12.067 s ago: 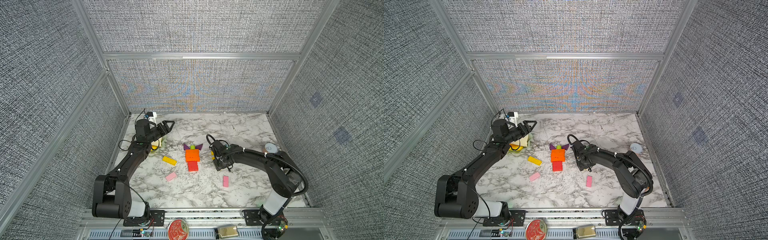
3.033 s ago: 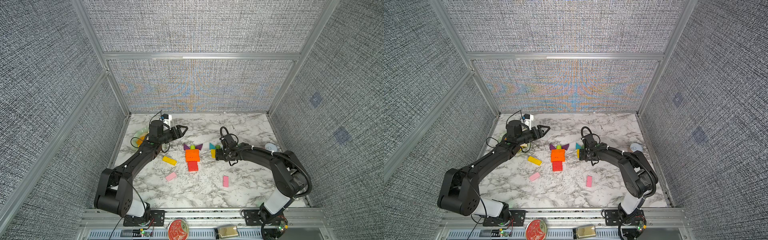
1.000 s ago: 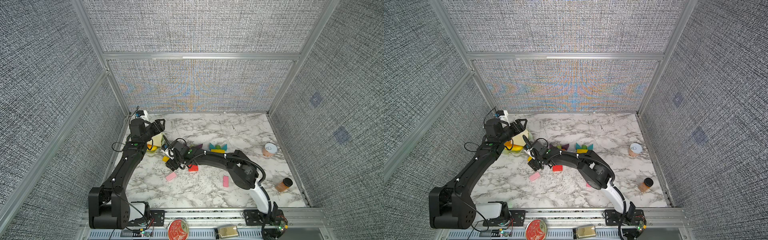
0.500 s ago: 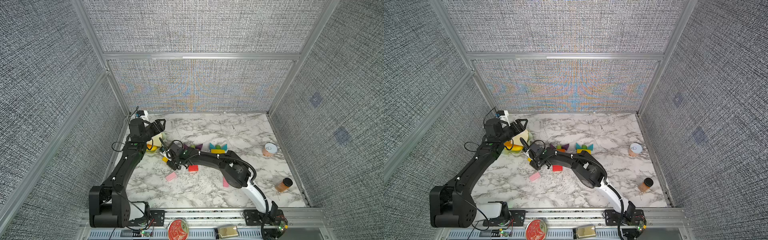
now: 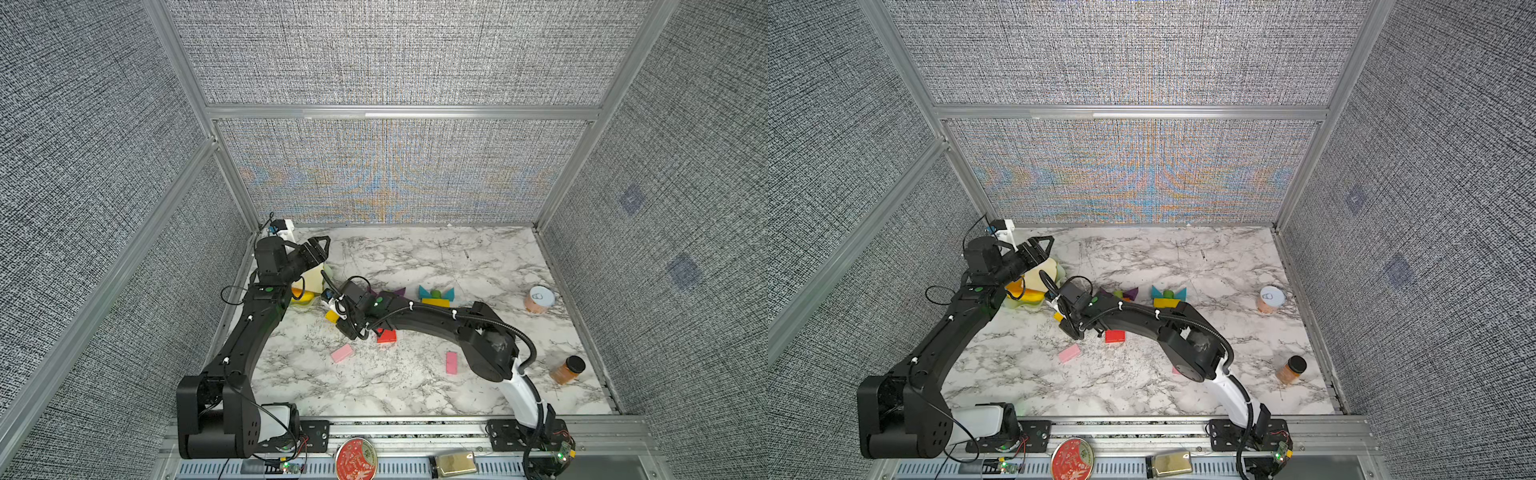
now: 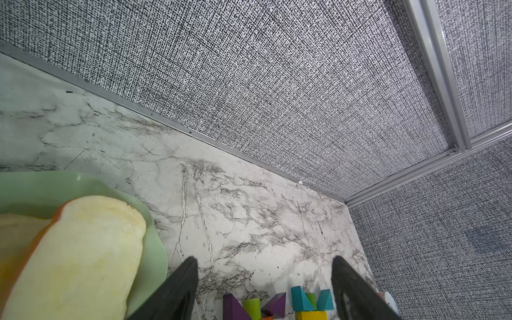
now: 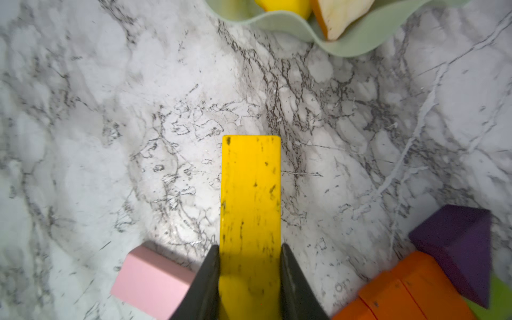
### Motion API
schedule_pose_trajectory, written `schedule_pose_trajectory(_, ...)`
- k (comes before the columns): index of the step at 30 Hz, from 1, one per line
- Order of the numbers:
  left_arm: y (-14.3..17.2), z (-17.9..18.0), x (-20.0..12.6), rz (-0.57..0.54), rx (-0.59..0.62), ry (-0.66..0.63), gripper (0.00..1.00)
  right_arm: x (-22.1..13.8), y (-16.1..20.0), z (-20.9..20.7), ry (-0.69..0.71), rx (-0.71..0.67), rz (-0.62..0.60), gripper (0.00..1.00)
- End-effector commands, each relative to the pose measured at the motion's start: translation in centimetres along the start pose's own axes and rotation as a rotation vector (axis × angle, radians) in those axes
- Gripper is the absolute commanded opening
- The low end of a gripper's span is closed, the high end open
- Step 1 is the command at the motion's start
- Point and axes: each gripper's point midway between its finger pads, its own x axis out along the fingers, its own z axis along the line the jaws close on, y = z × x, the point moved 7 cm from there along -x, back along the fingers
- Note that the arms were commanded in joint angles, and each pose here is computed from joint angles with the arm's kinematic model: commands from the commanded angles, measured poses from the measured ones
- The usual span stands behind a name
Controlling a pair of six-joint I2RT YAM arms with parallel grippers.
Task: Assemble a carrot with building blocks
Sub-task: Pick up the building block from the center of the board, then place the building block at the center of the board.
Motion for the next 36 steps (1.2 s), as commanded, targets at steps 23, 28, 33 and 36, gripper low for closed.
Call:
schedule_pose_trajectory(23,1.0,-0.4,1.1,0.048,-0.077,0.125,0.77,-10.4,21.0,-9.9,0.301,0.396,0.277,0.19)
schedule_pose_trajectory(28,2.3,-1.0,1.9,0.09,-0.082,0.155,0.77,-9.0,21.5,-10.6,0.305,0.402,0.301,0.19)
schedule_pose_trajectory(33,4.4,-2.8,3.0,0.171,-0.082,0.214,0.77,-9.2,21.1,-11.2,0.326,0.418,0.302,0.37)
schedule_pose_trajectory(36,5.0,-3.4,3.1,0.188,-0.089,0.241,0.77,-9.6,21.0,-11.4,0.345,0.449,0.309,0.51)
